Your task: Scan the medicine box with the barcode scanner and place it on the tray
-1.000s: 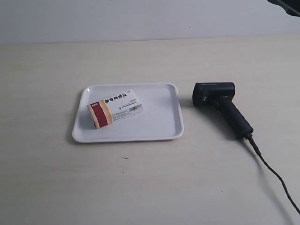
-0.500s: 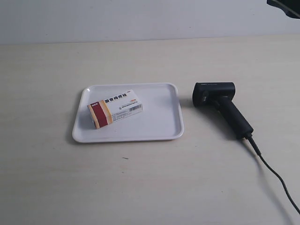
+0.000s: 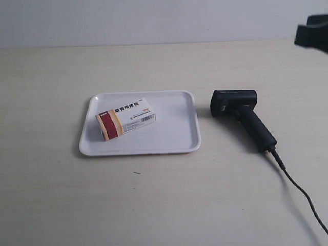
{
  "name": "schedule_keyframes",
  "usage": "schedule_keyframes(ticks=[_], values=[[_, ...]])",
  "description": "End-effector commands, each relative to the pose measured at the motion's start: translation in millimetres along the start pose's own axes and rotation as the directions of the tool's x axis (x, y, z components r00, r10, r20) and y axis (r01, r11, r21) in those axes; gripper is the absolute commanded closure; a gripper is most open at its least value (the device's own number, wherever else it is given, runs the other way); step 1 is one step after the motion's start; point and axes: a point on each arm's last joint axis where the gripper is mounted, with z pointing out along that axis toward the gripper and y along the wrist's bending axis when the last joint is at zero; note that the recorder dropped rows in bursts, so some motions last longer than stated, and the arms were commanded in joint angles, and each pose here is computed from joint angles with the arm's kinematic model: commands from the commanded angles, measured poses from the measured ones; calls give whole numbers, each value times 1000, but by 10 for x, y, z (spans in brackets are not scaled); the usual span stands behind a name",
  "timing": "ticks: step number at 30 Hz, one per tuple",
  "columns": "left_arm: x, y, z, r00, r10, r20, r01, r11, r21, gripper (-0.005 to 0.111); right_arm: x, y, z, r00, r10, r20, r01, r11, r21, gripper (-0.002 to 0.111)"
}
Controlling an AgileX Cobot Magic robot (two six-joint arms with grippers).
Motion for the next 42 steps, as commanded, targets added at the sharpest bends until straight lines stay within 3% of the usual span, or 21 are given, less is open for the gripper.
schedule_keyframes(ticks=[1, 5, 8, 15, 24, 42], values=[[-1, 0, -4, 1000, -6, 5, 6, 1000, -2, 104, 450, -72, -330, 998, -6, 68, 6, 1000, 3, 107], [-1, 0, -4, 1000, -6, 5, 6, 1000, -2, 104, 887, -121, -539, 1000, -1, -27, 1, 1000, 6, 107], [-1, 0, -4, 1000, -6, 5, 6, 1000, -2, 104, 1027, -134, -637, 999, -1, -47, 1, 1000, 4, 107], [-1, 0, -4, 1000, -6, 5, 6, 1000, -2, 104, 1121, -159, -826, 995, 3, 104, -3, 1000, 1, 107], [-1, 0, -4, 1000, -6, 5, 6, 1000, -2, 104, 1208, -305, -1041, 946, 13, 324, -79, 978, 194, 107], [-1, 0, -4, 1000, -6, 5, 6, 1000, -2, 104, 1267, -313, -1051, 959, 24, 283, -88, 973, 215, 107]])
